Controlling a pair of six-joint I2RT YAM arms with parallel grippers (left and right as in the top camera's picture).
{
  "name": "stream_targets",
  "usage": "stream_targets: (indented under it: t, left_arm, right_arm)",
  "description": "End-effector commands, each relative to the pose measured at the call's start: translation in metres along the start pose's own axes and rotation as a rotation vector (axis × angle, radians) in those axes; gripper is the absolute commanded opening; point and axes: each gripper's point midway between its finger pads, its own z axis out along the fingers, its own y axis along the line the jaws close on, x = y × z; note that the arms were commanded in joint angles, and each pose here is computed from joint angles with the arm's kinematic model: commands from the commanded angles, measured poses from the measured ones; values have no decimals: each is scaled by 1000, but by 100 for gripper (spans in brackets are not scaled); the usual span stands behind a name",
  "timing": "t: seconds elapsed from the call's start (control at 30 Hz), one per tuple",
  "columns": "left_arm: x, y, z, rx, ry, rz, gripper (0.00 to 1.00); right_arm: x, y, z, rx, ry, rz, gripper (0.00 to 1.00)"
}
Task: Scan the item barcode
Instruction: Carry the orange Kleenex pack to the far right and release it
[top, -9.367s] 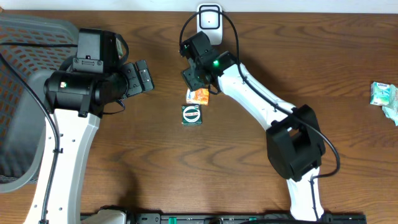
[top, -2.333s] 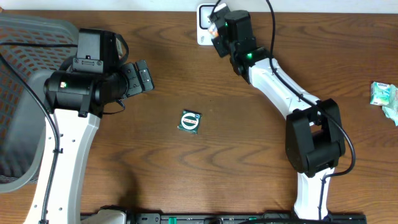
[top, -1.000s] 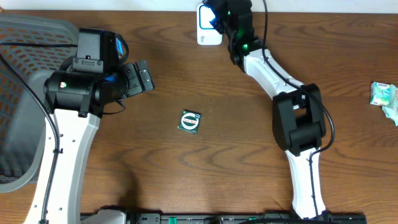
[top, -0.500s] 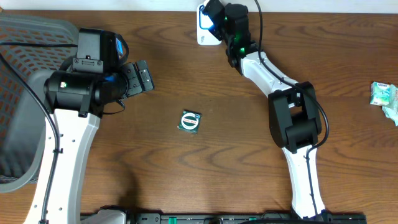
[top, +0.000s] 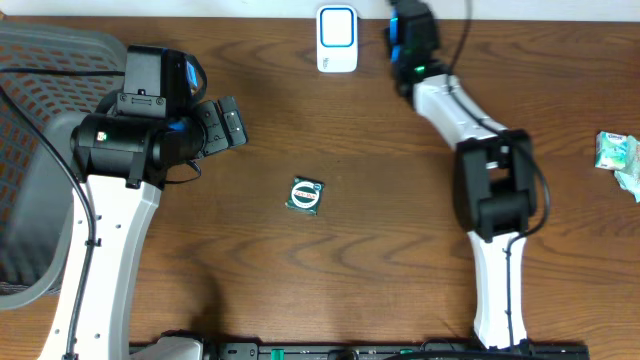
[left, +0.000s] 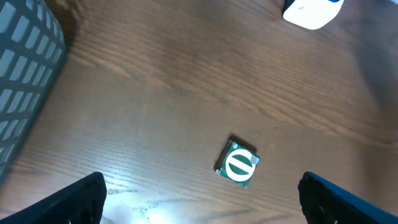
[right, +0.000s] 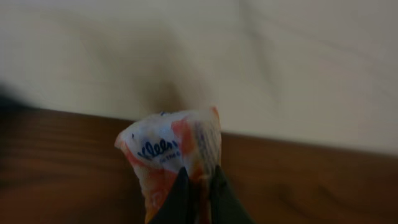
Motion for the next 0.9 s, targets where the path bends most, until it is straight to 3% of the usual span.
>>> stream_targets:
  t: [0.0, 0.33, 0.57, 0.7, 0.73, 0.87]
  left_arm:
    - [-4, 1, -3, -4, -12, 3, 98]
    - [-4, 1, -3, -4, -12, 3, 98]
    - [-4, 1, -3, -4, -12, 3, 98]
    - [-4, 1, -3, -4, -12, 3, 98]
    - [-4, 1, -3, -4, -12, 3, 98]
    - [-4, 1, -3, -4, -12, 3, 98]
  right_arm:
    - [-31, -93, -19, 190, -8, 187, 1]
    - [62, -262, -38, 546, 341, 158, 1]
    - [129, -330, -46, 532, 525, 213, 1]
    - [156, -344, -49, 466, 593, 262, 1]
    - [160, -345, -49, 445, 601, 274, 7]
    - [171, -344, -47, 343, 614, 335, 81]
